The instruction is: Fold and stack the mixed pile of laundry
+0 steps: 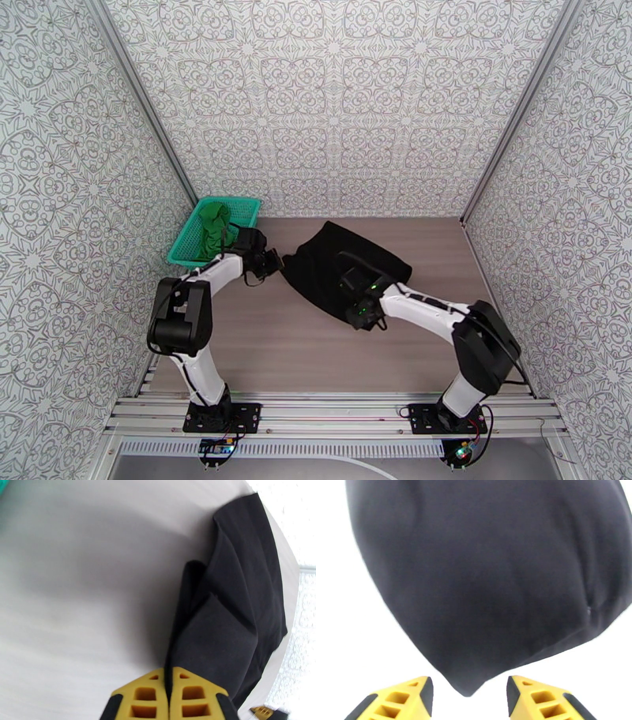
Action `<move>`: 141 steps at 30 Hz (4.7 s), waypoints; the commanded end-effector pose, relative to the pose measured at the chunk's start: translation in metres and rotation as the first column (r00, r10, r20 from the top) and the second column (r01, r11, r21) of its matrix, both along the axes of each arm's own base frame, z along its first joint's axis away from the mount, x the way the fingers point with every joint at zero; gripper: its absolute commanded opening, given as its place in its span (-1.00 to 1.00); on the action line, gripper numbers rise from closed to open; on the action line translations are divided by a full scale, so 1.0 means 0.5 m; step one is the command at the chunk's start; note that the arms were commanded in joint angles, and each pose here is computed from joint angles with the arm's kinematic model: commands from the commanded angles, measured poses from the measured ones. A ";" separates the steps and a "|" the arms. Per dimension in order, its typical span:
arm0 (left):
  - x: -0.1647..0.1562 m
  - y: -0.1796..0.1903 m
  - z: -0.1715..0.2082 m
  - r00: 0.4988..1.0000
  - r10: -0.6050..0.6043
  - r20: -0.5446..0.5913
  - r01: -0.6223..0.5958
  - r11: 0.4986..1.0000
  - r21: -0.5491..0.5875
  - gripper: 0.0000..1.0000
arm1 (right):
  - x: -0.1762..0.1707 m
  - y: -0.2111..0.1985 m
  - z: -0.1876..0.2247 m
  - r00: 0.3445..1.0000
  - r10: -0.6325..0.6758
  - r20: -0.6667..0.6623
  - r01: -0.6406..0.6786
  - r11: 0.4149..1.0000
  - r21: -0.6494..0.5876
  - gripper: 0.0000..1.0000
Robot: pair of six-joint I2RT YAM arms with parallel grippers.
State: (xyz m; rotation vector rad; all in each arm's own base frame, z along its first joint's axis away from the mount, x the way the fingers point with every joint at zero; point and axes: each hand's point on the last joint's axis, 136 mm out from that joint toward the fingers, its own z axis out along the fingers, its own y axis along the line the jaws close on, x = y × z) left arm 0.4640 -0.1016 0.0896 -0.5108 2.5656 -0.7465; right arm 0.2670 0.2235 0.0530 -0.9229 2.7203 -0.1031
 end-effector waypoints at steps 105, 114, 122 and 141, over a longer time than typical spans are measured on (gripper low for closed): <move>-0.373 0.035 0.222 0.991 0.070 0.111 -0.052 0.986 -0.157 -1.00 | -0.038 -0.088 0.214 0.932 -0.267 0.247 0.155 0.905 0.396 -1.00; -0.156 -0.005 0.288 0.984 -0.020 0.177 0.039 0.994 -0.104 -1.00 | 0.067 -0.156 0.217 0.863 -0.399 0.312 0.307 0.902 0.305 -1.00; -0.004 -0.058 0.243 0.988 -0.083 0.128 0.095 0.992 -0.084 -1.00 | 0.131 -0.185 0.199 0.835 -0.434 0.338 0.360 0.896 0.261 -1.00; 0.151 -0.038 0.067 0.998 -0.063 0.024 0.064 0.998 -0.021 -1.00 | 0.257 -0.188 0.087 0.833 -0.435 0.342 0.374 0.898 0.233 -1.00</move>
